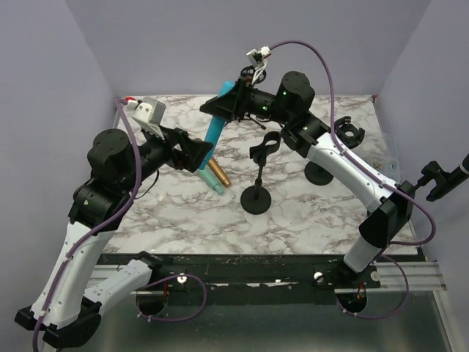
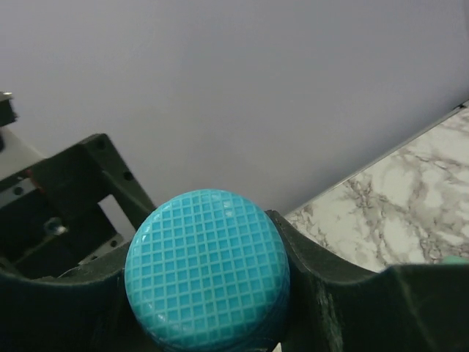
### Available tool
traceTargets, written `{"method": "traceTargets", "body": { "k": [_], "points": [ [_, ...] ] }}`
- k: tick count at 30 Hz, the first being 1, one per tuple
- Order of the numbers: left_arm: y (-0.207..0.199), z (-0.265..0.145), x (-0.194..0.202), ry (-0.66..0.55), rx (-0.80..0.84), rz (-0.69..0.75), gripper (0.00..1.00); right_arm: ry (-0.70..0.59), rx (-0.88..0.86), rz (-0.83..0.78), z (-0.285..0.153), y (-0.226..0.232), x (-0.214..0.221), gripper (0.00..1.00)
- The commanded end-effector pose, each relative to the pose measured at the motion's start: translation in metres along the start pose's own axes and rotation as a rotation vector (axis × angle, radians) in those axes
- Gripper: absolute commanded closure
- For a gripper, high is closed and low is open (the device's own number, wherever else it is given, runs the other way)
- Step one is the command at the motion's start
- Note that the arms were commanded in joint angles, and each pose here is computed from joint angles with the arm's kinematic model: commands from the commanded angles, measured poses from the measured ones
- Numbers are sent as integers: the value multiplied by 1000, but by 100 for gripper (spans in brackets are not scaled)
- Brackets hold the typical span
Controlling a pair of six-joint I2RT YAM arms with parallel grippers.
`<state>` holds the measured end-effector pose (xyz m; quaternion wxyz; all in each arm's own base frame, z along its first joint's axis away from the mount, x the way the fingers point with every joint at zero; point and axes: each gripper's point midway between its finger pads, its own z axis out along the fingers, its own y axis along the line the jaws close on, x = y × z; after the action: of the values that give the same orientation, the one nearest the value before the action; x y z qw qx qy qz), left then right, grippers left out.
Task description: Remove the microphone from the stand
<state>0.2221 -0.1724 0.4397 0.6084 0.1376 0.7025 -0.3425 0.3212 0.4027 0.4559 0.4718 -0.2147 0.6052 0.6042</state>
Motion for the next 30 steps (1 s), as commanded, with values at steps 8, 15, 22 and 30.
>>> {"method": "traceTargets", "body": {
  "k": [8, 15, 22, 30],
  "points": [
    [14, 25, 47, 106, -5, -91, 22, 107, -82, 59, 15, 26, 45, 99],
    [14, 31, 57, 128, 5, -127, 29, 144, -84, 81, 20, 26, 64, 99],
    [22, 32, 58, 122, -33, -120, 50, 176, -113, 93, 25, 38, 78, 99],
    [32, 27, 61, 97, -85, -113, 100, 168, -80, 67, 24, 37, 78, 71]
  ]
}}
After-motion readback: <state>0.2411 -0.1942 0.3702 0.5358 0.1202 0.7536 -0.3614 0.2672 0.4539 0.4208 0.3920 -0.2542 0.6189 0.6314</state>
